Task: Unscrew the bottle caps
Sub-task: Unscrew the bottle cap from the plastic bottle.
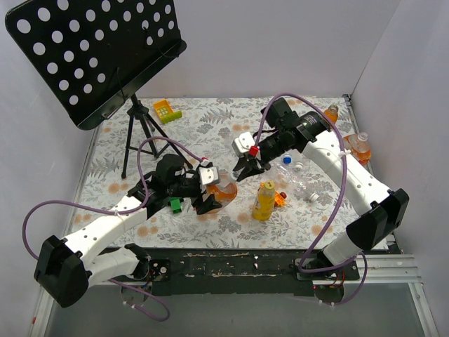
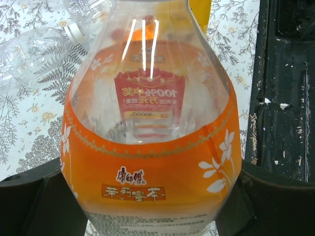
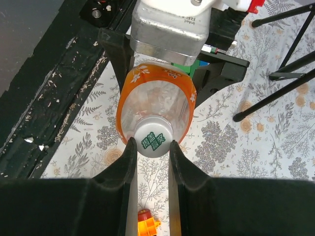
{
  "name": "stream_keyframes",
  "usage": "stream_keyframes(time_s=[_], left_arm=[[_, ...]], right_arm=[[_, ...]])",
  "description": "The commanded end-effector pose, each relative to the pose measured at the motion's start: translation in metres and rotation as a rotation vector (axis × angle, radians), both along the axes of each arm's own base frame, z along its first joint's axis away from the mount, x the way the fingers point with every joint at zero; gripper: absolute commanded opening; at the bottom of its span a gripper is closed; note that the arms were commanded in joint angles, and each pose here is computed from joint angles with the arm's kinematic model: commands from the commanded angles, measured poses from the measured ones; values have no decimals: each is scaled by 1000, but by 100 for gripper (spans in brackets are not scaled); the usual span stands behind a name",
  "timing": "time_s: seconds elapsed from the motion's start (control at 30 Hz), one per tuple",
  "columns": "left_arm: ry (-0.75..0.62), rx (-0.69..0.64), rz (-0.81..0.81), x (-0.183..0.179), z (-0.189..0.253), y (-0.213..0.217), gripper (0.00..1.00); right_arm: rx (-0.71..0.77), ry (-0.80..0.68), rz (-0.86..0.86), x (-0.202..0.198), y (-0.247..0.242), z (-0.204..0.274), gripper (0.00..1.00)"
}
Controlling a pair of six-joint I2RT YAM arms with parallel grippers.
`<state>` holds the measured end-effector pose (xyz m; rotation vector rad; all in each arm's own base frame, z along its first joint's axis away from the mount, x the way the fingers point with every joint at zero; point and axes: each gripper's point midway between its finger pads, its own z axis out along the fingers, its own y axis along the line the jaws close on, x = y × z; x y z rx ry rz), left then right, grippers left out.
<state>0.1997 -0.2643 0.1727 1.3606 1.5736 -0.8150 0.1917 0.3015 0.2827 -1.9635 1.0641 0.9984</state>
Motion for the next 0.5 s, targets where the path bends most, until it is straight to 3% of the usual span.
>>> stream_keyframes(time_s=[0.0,0.03,0.17,0.23,0.37,0.47], left_arm=[[-41,-74,-39,-5,30,-5,0],[-34,-73,-20,-3,28,-5,0],[-9,-67,48,3,24,-1,0],[2,-69,81,5,24,1,0],[12,-77,121,8,28,3,0],[23,-77,147,11,29,3,0]], right_arm=[[136,-136,34,6,11,32,1],[132,-96,-8,8,12,32,4],[146,46,-160,13,17,41,44],[147,99,-231,16,17,46,59],[183,293,-366,20,9,59,69],[186,496,-604,42,3,53,72]])
